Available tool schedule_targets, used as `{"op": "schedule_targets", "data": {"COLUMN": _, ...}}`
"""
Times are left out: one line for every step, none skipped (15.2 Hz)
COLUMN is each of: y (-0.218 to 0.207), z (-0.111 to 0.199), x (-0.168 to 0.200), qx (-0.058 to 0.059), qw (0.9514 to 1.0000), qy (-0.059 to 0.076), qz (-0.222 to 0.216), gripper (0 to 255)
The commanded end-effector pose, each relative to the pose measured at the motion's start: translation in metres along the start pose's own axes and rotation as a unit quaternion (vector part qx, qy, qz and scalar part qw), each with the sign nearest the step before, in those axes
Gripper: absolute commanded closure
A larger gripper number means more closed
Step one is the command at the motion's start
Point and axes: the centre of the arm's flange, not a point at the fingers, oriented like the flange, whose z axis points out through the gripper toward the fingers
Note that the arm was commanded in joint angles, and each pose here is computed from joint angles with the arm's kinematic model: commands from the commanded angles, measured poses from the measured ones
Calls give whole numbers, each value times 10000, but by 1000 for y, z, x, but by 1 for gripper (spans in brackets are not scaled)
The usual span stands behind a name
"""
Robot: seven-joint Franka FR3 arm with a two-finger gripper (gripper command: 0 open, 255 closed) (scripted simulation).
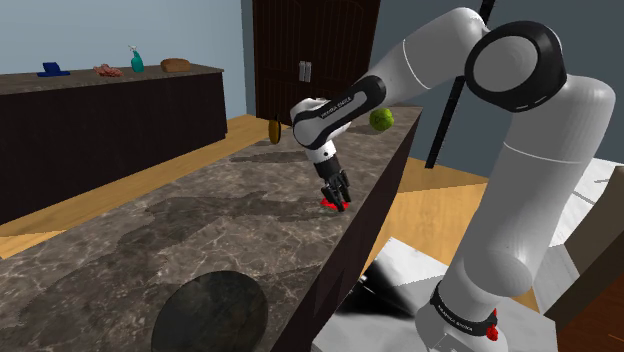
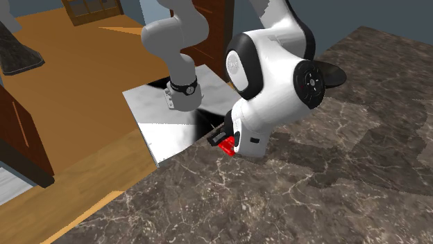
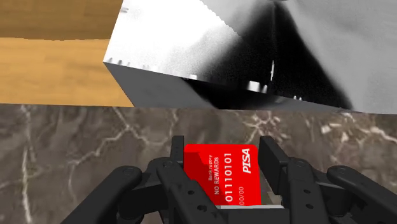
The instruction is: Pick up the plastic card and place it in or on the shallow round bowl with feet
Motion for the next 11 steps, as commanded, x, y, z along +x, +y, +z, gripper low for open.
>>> {"op": "schedule_targets", "data": {"y": -1, "z": -8, "x": -5, "qx": 4, "qw": 10000, "qy": -13, "qz": -3, "gripper": 255}}
{"op": "schedule_targets", "data": {"y": -1, "z": -12, "x": -8, "qx": 4, "qw": 10000, "qy": -13, "qz": -3, "gripper": 255}}
{"op": "schedule_targets", "data": {"y": -1, "z": -16, "x": -11, "qx": 4, "qw": 10000, "qy": -13, "qz": -3, "gripper": 255}}
{"op": "schedule_targets", "data": {"y": -1, "z": -21, "x": -14, "qx": 4, "qw": 10000, "qy": -13, "qz": -3, "gripper": 255}}
{"op": "schedule_targets", "data": {"y": -1, "z": -25, "x": -17, "qx": 4, "qw": 10000, "qy": -13, "qz": -3, "gripper": 255}}
{"op": "schedule_targets", "data": {"y": -1, "z": -30, "x": -19, "qx": 4, "qw": 10000, "qy": -13, "qz": -3, "gripper": 255}}
{"op": "schedule_targets", "data": {"y": -1, "z": -34, "x": -22, "qx": 4, "qw": 10000, "qy": -13, "qz": -3, "gripper": 255}}
{"op": "schedule_targets", "data": {"y": -1, "z": -38, "x": -25, "qx": 4, "qw": 10000, "qy": -13, "qz": -3, "gripper": 255}}
{"op": "schedule_targets", "data": {"y": -1, "z": -43, "x": -28, "qx": 4, "qw": 10000, "qy": -13, "qz": -3, "gripper": 255}}
{"op": "schedule_targets", "data": {"y": -1, "z": -47, "x": -31, "qx": 4, "qw": 10000, "qy": -13, "qz": -3, "gripper": 255}}
{"op": "schedule_targets", "data": {"y": -1, "z": -52, "x": -34, "qx": 4, "qw": 10000, "qy": -13, "qz": -3, "gripper": 255}}
